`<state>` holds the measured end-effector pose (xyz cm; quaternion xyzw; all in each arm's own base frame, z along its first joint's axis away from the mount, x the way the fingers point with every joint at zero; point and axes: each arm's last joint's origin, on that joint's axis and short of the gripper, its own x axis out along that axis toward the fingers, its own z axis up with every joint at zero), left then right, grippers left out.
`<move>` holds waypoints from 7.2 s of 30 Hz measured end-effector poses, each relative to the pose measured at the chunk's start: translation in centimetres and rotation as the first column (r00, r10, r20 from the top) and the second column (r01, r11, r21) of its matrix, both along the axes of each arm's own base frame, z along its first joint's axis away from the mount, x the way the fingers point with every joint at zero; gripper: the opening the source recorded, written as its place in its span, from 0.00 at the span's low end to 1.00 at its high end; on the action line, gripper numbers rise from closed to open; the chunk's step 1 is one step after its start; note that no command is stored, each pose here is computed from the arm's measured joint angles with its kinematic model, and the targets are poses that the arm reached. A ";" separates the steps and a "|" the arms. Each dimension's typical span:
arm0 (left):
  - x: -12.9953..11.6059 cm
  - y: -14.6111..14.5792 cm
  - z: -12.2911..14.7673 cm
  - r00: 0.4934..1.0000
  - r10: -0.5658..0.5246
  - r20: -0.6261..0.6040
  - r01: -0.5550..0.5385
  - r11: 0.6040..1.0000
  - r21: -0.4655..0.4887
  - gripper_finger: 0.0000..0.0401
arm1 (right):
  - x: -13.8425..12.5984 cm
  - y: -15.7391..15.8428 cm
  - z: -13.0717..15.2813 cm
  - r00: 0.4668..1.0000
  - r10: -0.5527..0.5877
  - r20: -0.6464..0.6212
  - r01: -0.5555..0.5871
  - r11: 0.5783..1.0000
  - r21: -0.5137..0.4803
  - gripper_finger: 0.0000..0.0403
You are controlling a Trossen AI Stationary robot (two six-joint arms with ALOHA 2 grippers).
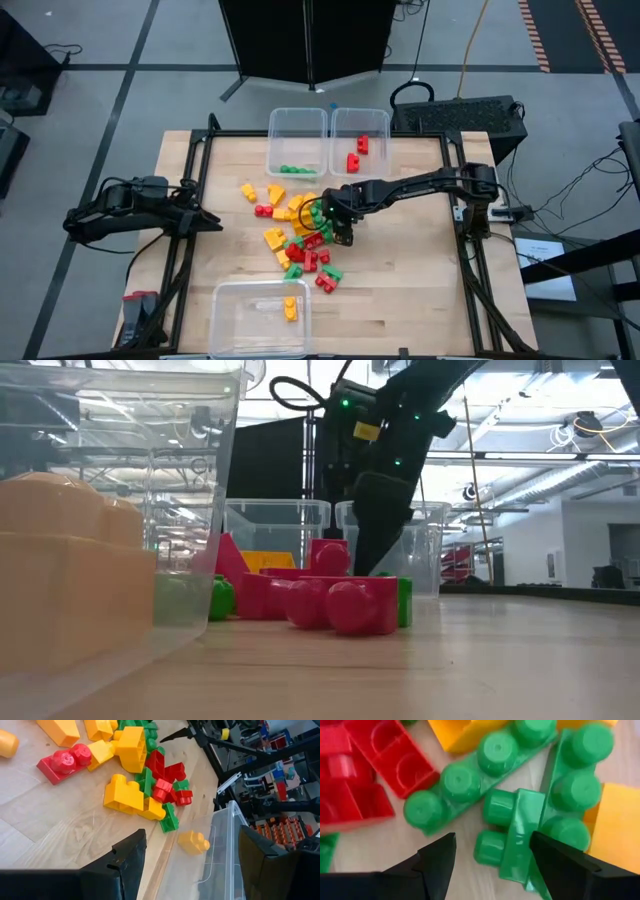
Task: Sort blocks
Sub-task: Put the green game piece into the top left transparent bin
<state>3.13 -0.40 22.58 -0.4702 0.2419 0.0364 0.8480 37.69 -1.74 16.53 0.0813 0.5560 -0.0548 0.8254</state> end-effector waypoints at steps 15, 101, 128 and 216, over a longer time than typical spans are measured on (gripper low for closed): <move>0.0 0.0 0.0 1.000 0.002 0.000 -0.002 1.000 0.008 0.52 | 0.0 -0.7 -2.0 0.995 -0.075 -0.071 0.076 0.997 0.007 0.63; 0.0 0.2 0.0 0.999 0.041 -0.002 -0.041 0.998 0.052 0.52 | 3.5 -6.7 22.7 0.907 0.051 0.419 -0.088 0.994 0.070 0.68; 0.0 0.2 -0.1 0.999 0.037 -0.003 -0.036 0.998 0.057 0.52 | 3.0 -2.1 3.6 0.994 0.108 -0.035 -0.112 0.986 -0.126 0.64; 0.0 0.2 -0.2 0.999 0.041 -0.009 -0.040 0.993 0.109 0.52 | -1.1 5.6 3.6 0.936 -0.315 -0.159 0.322 0.947 0.016 0.28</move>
